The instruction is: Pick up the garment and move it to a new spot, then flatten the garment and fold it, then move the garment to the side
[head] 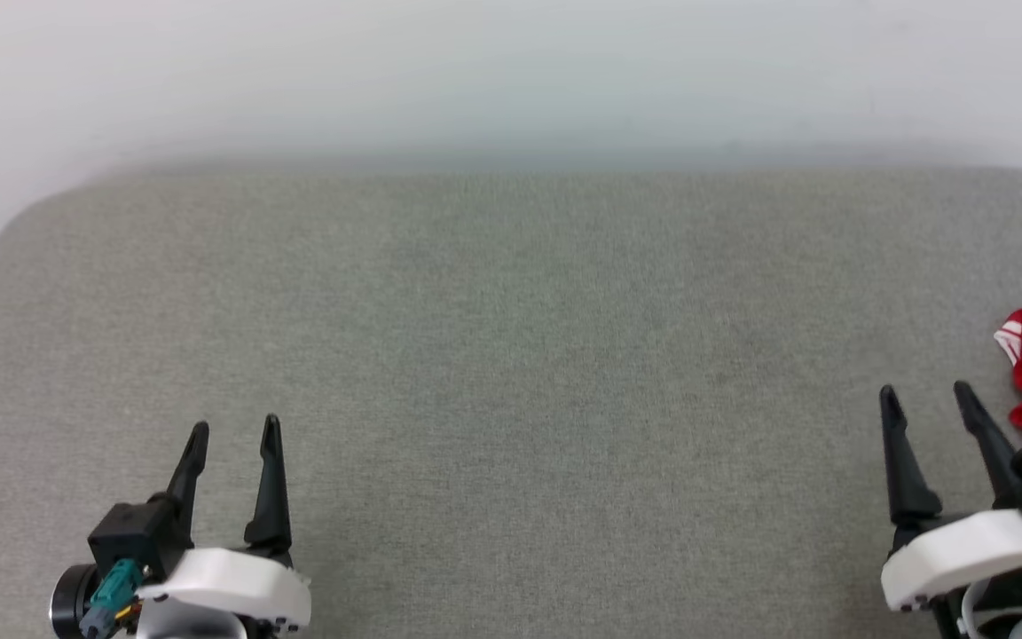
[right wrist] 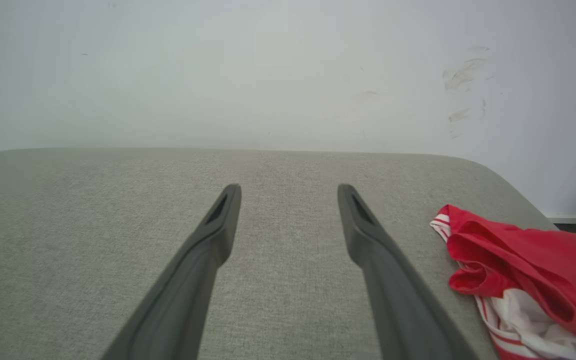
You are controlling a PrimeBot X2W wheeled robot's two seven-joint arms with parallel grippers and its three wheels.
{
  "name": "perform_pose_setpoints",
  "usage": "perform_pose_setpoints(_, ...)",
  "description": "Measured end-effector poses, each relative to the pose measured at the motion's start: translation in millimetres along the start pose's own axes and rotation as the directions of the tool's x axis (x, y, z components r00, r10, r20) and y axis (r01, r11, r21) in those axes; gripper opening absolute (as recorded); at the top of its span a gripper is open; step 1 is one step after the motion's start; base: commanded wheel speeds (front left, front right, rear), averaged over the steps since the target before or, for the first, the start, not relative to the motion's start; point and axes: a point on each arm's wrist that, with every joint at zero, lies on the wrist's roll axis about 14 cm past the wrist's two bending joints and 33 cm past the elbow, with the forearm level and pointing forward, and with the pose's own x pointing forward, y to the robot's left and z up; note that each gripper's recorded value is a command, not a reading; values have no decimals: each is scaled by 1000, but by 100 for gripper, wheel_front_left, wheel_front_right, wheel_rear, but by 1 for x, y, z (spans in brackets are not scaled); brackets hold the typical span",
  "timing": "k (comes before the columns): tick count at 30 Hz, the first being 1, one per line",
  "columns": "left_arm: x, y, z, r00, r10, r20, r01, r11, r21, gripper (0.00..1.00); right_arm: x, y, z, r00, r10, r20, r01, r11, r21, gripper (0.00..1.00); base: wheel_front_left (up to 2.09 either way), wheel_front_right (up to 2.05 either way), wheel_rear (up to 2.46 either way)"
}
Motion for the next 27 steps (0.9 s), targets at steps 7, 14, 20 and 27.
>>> perform_pose_setpoints(7,-25,4,0,1000,-9,-8,9,1000,20,100,-32,18,15,999,44,29,-44,999,14,100,0,0,0)
perform_pose_setpoints(14,-37,-2,1,1000,-26,-3,26,1000,15,100,-56,22,24,998,53,41,-55,998,30,100,0,0,0)
perform_pose_setpoints(20,-41,-4,0,999,-32,-4,32,999,13,100,-63,24,29,997,58,49,-60,997,39,100,0,0,0)
perform_pose_setpoints(27,-43,-4,-3,999,-30,-14,30,999,13,100,-62,26,28,997,65,44,-67,997,42,100,0,0,0)
